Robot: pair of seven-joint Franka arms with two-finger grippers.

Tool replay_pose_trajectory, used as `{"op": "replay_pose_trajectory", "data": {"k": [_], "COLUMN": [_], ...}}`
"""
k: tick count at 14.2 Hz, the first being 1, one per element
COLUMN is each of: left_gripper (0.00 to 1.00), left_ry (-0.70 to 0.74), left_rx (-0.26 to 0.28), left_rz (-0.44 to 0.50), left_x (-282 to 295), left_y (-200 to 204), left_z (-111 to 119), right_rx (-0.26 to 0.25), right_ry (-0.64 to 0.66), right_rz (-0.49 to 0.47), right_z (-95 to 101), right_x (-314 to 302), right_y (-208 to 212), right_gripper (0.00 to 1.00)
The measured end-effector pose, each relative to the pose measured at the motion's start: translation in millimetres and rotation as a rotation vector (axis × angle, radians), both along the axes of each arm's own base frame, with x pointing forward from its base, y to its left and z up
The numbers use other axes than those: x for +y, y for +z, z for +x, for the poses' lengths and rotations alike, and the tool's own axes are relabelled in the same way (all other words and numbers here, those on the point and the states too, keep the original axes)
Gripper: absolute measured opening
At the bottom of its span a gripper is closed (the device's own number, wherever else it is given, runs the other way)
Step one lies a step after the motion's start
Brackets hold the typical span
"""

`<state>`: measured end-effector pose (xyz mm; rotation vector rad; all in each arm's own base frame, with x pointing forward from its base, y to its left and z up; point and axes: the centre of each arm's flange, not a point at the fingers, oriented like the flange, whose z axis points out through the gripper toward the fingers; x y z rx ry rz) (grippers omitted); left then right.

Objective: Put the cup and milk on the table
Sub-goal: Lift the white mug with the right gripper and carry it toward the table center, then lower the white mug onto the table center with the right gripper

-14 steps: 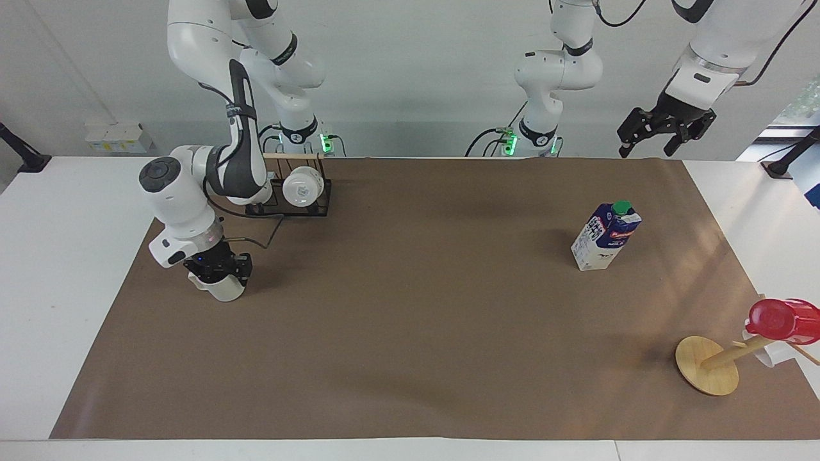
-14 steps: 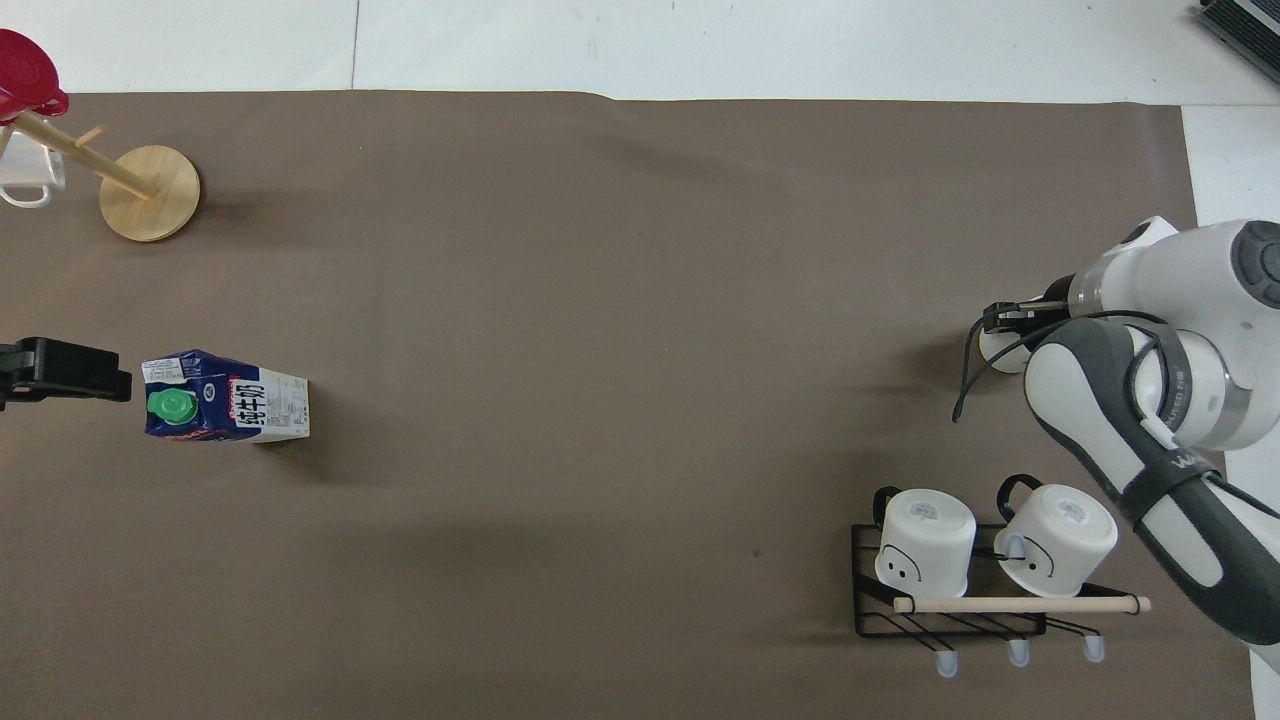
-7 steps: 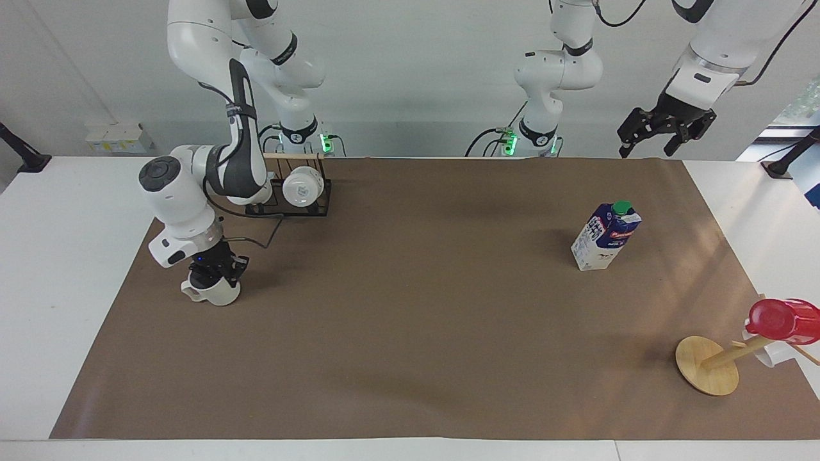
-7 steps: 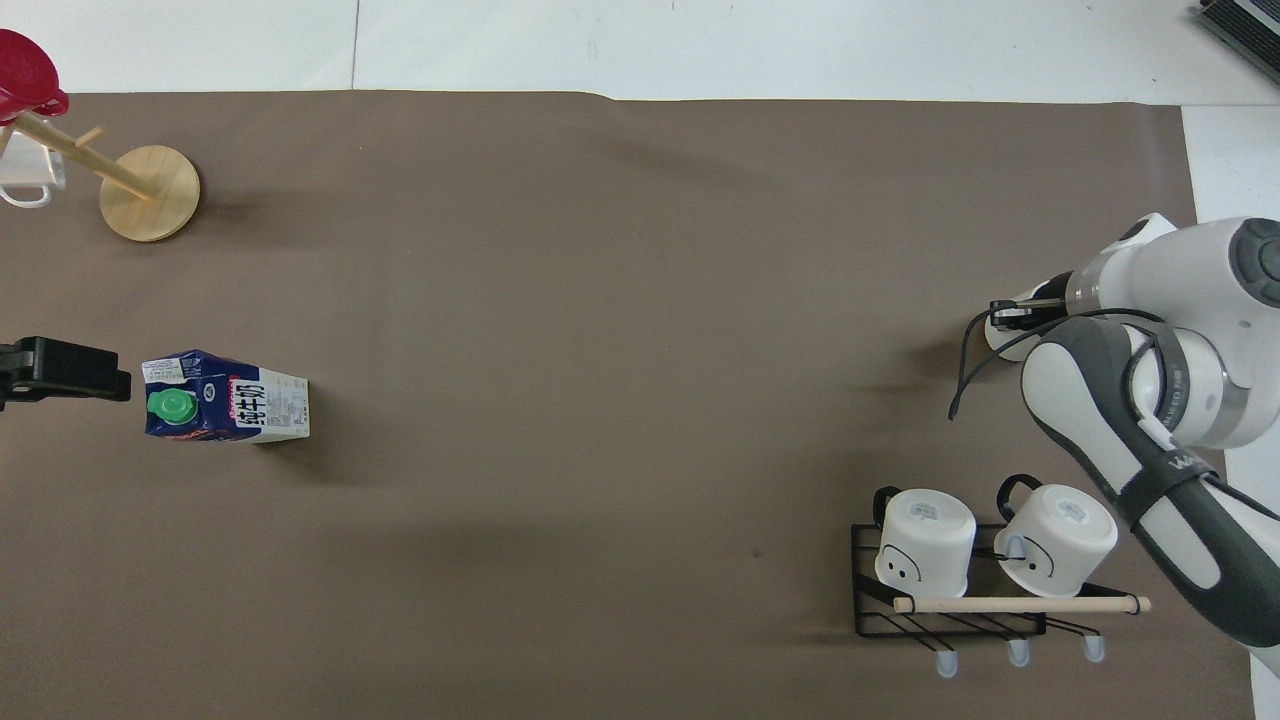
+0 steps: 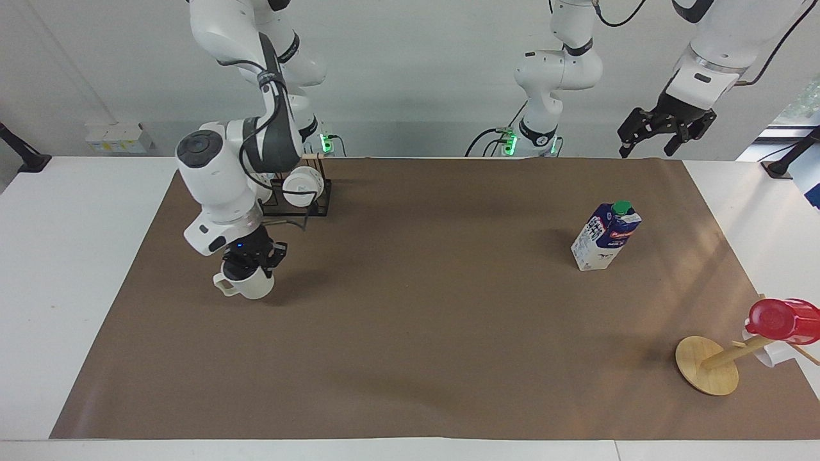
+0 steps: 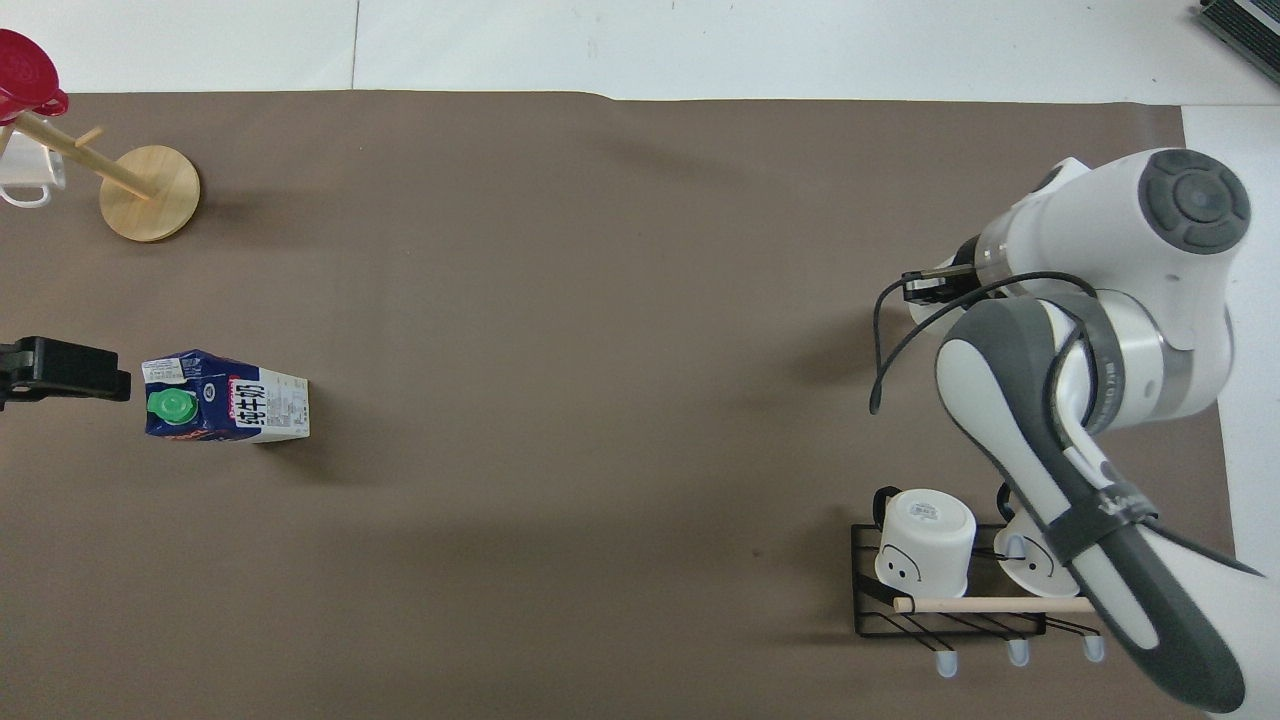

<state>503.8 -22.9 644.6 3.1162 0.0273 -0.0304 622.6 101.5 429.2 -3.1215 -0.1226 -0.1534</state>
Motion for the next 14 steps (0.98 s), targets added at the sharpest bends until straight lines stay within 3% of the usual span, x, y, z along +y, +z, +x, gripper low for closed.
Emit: {"op": "replay_pose_trajectory", "data": {"k": [4,8,14], "left_gripper": [1.00,1.00,1.00], "left_ry": [0.000,0.000,0.002], "left_rx": [0.000,0.007,0.001], "left_rz": [0.000,0.000,-0.001], "left_x": [0.0,0.0,0.7], "left_y": [-0.5,-10.6,-45.5], "left_z": [0.1,0.8,1.7], "right_rx": [-0.048,-0.059,-0.013], "right_ry": [-0.008,-0.064,-0.175], "right_rz": [-0.011,-0.004,-0.056], "right_z": [-14.8,-35.2,-71.1], "right_x": [95.7,166.6,258.8], "right_y": [20.2,21.6,-3.2], "right_gripper": [0.04,0.04,0.04]}}
